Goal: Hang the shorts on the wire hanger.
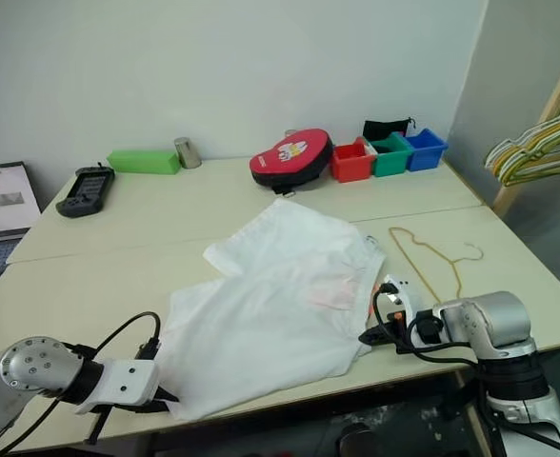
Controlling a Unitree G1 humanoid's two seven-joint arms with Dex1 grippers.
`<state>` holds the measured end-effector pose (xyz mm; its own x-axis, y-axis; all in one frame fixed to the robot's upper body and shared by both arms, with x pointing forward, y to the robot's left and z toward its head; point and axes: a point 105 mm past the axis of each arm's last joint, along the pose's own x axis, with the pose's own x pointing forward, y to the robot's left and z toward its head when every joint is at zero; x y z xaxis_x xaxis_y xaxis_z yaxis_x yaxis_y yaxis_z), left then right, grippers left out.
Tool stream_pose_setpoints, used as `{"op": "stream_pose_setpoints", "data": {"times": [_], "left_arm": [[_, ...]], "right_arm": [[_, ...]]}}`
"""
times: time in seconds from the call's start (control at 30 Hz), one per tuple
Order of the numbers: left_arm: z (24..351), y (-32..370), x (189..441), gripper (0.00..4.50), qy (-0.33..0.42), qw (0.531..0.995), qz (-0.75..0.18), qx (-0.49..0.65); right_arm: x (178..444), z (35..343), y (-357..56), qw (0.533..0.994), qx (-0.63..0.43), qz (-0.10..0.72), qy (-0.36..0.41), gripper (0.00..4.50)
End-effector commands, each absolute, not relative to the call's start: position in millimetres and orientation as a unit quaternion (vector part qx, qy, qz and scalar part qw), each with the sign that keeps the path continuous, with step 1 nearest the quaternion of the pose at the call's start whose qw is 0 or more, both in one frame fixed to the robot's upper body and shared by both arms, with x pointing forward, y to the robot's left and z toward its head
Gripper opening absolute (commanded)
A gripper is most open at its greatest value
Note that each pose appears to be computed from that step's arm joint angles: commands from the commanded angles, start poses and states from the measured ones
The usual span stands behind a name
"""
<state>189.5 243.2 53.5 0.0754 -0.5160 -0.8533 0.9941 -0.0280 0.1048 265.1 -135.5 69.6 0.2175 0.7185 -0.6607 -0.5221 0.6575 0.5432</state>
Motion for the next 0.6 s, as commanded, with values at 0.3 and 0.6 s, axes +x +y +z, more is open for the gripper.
{"op": "stream_pose_setpoints", "data": {"times": [0.3,0.6], "left_arm": [[51,247,194,2.4,0.326,0.638,-0.593,0.368],[96,219,200,4.34,0.306,0.651,-0.637,0.278]], "right_arm": [[260,89,-146,0.779,0.085,0.415,0.462,1.9],[253,116,-157,0.785,0.074,0.431,0.439,4.13]]}}
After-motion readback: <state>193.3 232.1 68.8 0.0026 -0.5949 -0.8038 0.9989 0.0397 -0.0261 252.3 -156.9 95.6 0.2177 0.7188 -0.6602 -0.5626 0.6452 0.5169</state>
